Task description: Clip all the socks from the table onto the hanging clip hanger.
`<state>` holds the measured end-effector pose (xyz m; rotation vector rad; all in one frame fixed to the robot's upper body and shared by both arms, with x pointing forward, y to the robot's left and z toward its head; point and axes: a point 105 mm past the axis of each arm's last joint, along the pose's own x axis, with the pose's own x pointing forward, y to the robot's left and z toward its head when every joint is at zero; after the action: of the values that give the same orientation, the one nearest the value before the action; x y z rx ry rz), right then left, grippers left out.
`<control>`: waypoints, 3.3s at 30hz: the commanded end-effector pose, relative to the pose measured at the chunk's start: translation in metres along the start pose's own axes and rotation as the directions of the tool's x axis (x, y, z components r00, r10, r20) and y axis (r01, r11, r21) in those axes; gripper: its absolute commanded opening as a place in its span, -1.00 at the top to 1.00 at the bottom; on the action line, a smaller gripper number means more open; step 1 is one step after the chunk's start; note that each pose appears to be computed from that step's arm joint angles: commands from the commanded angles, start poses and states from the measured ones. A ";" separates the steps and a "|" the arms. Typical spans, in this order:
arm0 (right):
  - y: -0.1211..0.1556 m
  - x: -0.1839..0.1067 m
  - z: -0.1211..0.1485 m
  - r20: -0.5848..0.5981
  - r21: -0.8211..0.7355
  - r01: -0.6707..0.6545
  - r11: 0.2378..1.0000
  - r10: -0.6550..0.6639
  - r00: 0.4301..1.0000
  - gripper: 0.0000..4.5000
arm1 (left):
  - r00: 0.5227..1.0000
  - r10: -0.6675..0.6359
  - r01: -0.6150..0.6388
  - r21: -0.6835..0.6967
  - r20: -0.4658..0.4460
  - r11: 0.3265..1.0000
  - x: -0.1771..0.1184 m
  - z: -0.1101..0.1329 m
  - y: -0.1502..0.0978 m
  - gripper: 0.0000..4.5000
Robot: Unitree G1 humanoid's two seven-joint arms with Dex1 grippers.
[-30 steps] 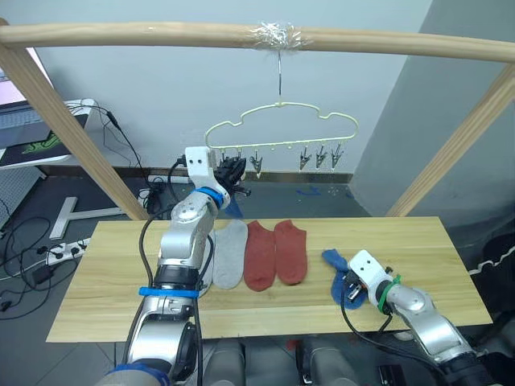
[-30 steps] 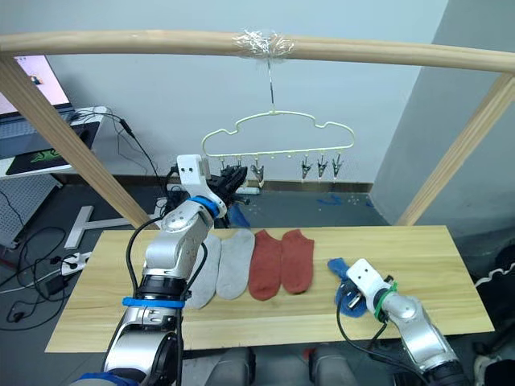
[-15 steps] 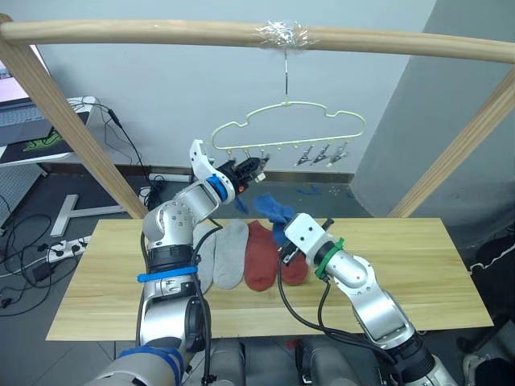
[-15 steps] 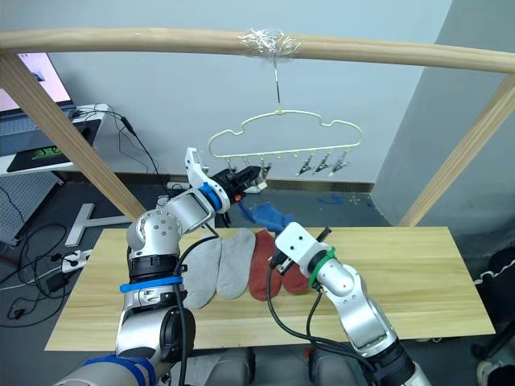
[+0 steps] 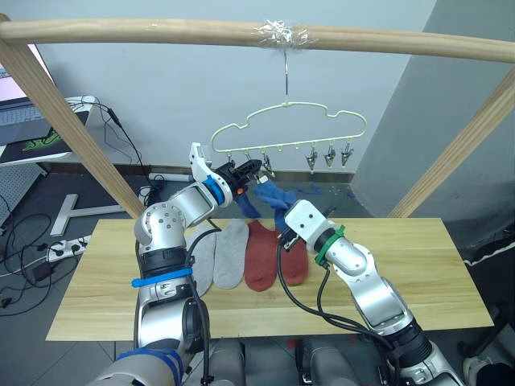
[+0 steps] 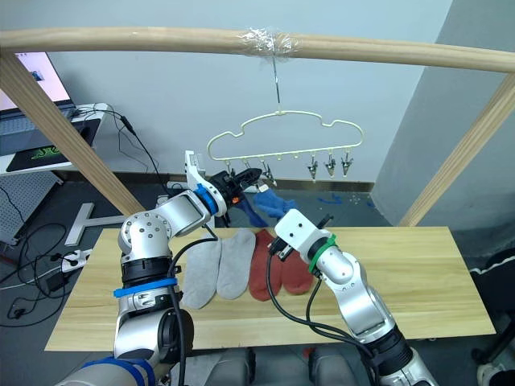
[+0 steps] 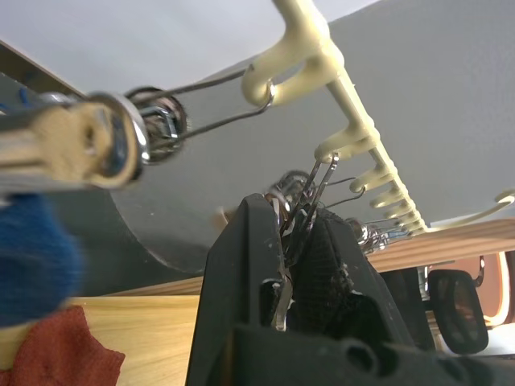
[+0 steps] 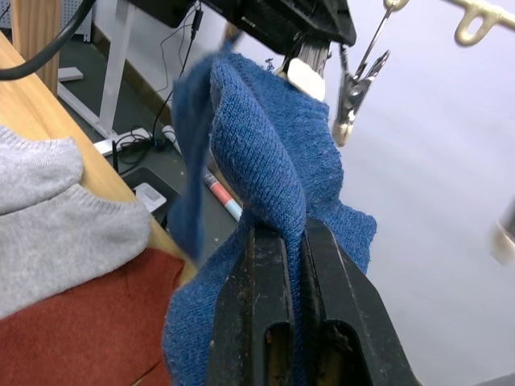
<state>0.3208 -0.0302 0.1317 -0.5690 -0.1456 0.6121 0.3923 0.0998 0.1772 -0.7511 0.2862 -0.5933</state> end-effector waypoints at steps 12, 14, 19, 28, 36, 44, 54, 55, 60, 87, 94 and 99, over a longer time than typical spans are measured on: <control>-0.013 0.007 0.015 0.058 0.005 0.061 0.998 -0.061 0.996 1.00 | 0.996 -0.088 0.087 0.025 0.015 0.996 -0.004 0.005 -0.019 0.88; -0.014 0.006 0.015 0.060 0.008 0.064 0.998 -0.065 0.996 1.00 | 0.996 -0.088 0.088 0.026 0.019 0.996 -0.004 0.006 -0.019 0.88; -0.020 0.005 0.020 0.077 0.032 0.086 0.996 -0.088 0.993 1.00 | 0.996 -0.085 0.085 0.032 0.023 0.996 -0.005 0.006 -0.018 0.88; -0.029 0.000 0.019 0.074 0.058 0.112 0.992 -0.116 0.990 1.00 | 0.996 -0.082 0.081 0.033 0.029 0.996 -0.004 0.007 -0.016 0.88; -0.029 0.005 0.026 0.094 0.057 0.122 0.991 -0.127 0.987 1.00 | 0.995 -0.094 0.093 0.033 0.023 0.995 -0.003 0.006 -0.018 0.88; -0.025 0.010 0.029 0.102 0.067 0.112 0.991 -0.119 0.988 1.00 | 0.995 -0.096 0.095 0.039 0.024 0.995 -0.002 0.006 -0.019 0.88; -0.023 0.010 0.023 0.088 0.074 0.093 0.993 -0.099 0.991 1.00 | 0.993 -0.113 0.111 0.036 0.042 0.993 -0.007 0.009 -0.021 -0.13; -0.023 0.010 0.022 0.087 0.078 0.093 0.993 -0.100 0.991 1.00 | 0.993 -0.113 0.111 0.037 0.042 0.993 -0.008 0.009 -0.021 -0.26; -0.021 0.015 0.011 0.063 0.154 0.099 0.983 -0.109 0.992 1.00 | 0.990 -0.140 0.139 0.040 0.012 0.989 -0.026 0.008 -0.027 -0.94; -0.024 -0.021 -0.017 0.009 0.480 -0.026 0.877 0.025 1.000 -0.98 | 0.993 -0.097 0.110 0.737 -0.060 0.667 -0.069 -0.018 -0.028 -1.00; -0.049 -0.050 -0.001 0.074 0.380 -0.049 0.924 0.022 0.997 -1.00 | 0.984 -0.168 0.034 0.848 0.066 0.529 -0.034 -0.029 -0.034 -0.47; -0.058 -0.060 0.006 0.086 0.331 -0.051 0.942 0.024 0.996 -1.00 | 0.983 -0.141 -0.030 0.853 0.121 0.522 -0.015 -0.040 -0.025 -0.05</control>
<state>0.3049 -0.1010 0.1536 -0.2072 -0.0369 0.6745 0.3513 0.0760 0.1576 0.1462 -0.1609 -0.6526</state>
